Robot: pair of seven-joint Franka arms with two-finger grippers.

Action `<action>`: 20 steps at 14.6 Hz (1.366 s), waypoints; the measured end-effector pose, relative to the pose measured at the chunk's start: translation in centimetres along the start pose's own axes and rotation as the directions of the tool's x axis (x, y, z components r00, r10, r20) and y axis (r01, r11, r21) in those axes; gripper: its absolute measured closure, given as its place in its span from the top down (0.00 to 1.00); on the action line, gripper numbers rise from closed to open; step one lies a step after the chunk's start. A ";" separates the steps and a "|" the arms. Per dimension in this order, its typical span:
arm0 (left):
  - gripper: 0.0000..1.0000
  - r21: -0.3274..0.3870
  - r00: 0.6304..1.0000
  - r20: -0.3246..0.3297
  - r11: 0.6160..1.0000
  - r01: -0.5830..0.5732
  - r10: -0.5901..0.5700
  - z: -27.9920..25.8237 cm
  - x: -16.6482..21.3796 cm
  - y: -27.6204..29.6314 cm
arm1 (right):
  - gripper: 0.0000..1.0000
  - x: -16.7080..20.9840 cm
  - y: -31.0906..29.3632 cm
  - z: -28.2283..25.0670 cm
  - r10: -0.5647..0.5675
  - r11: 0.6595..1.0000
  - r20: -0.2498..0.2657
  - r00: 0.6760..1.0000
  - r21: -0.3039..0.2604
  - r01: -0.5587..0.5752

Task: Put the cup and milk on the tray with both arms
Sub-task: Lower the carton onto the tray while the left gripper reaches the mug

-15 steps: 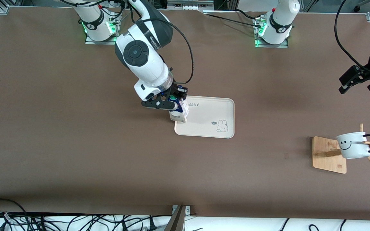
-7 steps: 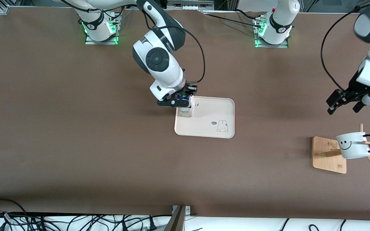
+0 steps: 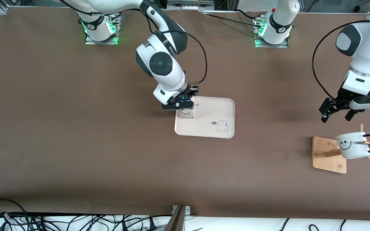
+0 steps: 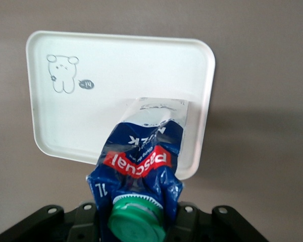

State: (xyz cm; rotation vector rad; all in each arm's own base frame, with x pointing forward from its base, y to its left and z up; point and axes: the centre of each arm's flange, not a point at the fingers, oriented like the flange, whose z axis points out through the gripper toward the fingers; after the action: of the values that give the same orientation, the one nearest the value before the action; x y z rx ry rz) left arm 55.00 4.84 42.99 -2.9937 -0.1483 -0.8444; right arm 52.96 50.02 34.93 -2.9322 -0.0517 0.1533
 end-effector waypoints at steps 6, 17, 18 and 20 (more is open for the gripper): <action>1.00 0.009 0.996 -0.092 1.000 -0.004 0.005 4.1 -1.9 -0.7 | 0.35 1.6 -0.3 1.4 -0.019 1.000 -0.005 1.000 0.006 0.019; 1.00 0.028 0.982 -0.168 0.997 -0.078 0.082 5.3 1.7 -0.6 | 0.41 2.9 1.3 2.4 -0.009 1.000 0.001 1.000 -0.002 0.009; 1.00 0.031 0.982 -0.171 0.996 -0.079 0.083 5.6 1.6 -0.8 | 0.48 2.9 1.4 2.4 -0.009 1.000 0.001 1.000 -0.002 0.009; 1.00 0.034 0.982 -0.167 0.996 -0.079 0.084 6.3 1.4 -1.0 | 0.66 2.9 1.3 2.4 -0.009 1.000 0.002 1.000 -0.002 0.009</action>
State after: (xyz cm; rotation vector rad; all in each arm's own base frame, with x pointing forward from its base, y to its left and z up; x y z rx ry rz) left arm 59.38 6.29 38.35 -2.8636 -0.0329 -1.0707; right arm 55.62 49.33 32.00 -2.9334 -0.0655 0.1541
